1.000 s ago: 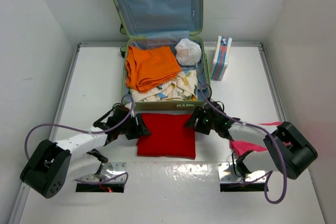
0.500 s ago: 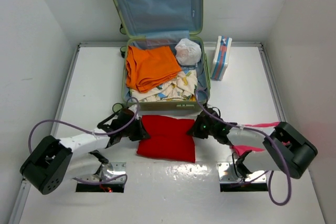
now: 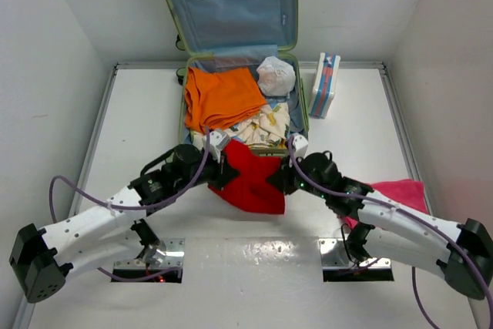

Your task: Pack the luggage

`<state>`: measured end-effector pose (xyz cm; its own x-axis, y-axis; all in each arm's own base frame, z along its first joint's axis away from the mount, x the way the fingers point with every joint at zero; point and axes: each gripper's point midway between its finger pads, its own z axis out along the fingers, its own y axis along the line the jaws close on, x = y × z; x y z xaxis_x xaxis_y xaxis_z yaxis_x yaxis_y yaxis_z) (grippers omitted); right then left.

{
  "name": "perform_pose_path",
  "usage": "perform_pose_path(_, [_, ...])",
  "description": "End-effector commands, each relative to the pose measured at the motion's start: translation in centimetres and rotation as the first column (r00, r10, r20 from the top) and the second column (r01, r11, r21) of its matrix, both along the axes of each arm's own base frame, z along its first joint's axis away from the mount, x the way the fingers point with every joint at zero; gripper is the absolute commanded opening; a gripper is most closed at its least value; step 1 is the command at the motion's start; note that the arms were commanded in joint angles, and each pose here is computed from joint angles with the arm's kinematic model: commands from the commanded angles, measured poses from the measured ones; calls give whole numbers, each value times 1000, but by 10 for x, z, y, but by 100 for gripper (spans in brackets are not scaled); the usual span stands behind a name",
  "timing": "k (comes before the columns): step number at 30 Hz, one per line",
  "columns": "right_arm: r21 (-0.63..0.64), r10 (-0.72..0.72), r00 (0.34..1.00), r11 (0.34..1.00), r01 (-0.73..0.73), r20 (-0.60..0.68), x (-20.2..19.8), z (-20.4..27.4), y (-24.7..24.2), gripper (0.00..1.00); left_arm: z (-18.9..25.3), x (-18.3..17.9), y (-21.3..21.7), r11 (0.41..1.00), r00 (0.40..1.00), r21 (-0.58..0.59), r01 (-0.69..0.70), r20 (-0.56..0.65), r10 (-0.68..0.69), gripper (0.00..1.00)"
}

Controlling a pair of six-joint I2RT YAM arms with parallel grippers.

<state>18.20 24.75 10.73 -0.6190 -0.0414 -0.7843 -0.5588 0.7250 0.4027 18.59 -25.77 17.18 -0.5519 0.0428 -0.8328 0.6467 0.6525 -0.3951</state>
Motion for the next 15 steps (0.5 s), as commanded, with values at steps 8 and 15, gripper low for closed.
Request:
perform_pose_path(8, [170,-231,870,970,172,436,149,188,-27,0,163,99,11,985,832,-66,-160,528,171,0])
perform_pose_path(15, [220,-313,840,947,236,444,233,219,-41,0,177,188,41,942,808,-116,-315,488,330,0])
